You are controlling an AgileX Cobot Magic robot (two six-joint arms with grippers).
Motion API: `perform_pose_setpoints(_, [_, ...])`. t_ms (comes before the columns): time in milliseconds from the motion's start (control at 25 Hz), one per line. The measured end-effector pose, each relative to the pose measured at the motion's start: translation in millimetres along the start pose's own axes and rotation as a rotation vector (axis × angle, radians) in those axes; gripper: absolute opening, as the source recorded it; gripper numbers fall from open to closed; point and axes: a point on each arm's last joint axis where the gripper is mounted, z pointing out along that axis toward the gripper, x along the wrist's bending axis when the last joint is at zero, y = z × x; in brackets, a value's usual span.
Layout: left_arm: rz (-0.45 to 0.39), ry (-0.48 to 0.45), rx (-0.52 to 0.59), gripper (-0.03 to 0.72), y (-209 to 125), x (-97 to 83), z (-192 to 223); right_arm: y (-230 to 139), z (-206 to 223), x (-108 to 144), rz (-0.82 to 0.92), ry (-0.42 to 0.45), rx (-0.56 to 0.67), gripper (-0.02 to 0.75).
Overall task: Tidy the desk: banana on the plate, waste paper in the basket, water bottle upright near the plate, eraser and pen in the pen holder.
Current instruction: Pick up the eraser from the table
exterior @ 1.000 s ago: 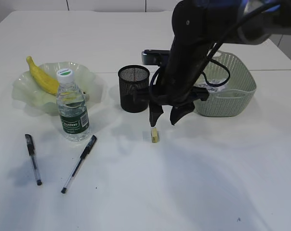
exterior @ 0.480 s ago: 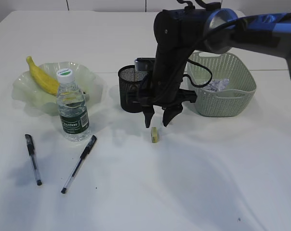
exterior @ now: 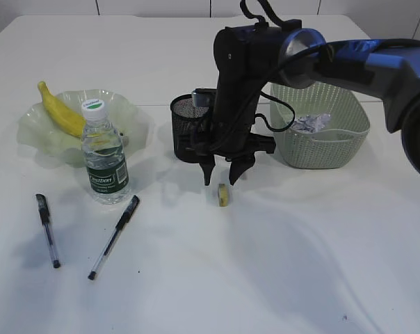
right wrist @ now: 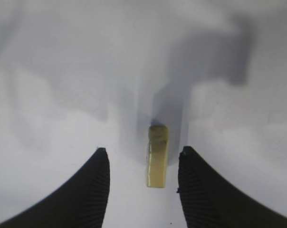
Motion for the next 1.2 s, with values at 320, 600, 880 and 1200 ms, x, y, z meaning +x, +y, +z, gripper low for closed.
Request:
perform_pose_setpoints(320, [0.0, -0.001, 0.0, 0.496, 0, 0.0, 0, 1, 2, -2, 0.029, -0.024, -0.006, 0.356])
perform_pose_setpoints(600, [0.0, -0.001, 0.0, 0.496, 0, 0.0, 0, 1, 9, -4, 0.026, -0.039, 0.003, 0.356])
perform_pose_setpoints(880, [0.0, 0.0, -0.006, 0.496, 1, 0.0, 0, 1, 14, -4, 0.031, -0.034, 0.016, 0.356])
perform_pose_setpoints(1200, [0.0, 0.0, -0.007, 0.496, 1, 0.0, 0, -1, 29, -4, 0.041, -0.032, 0.049, 0.347])
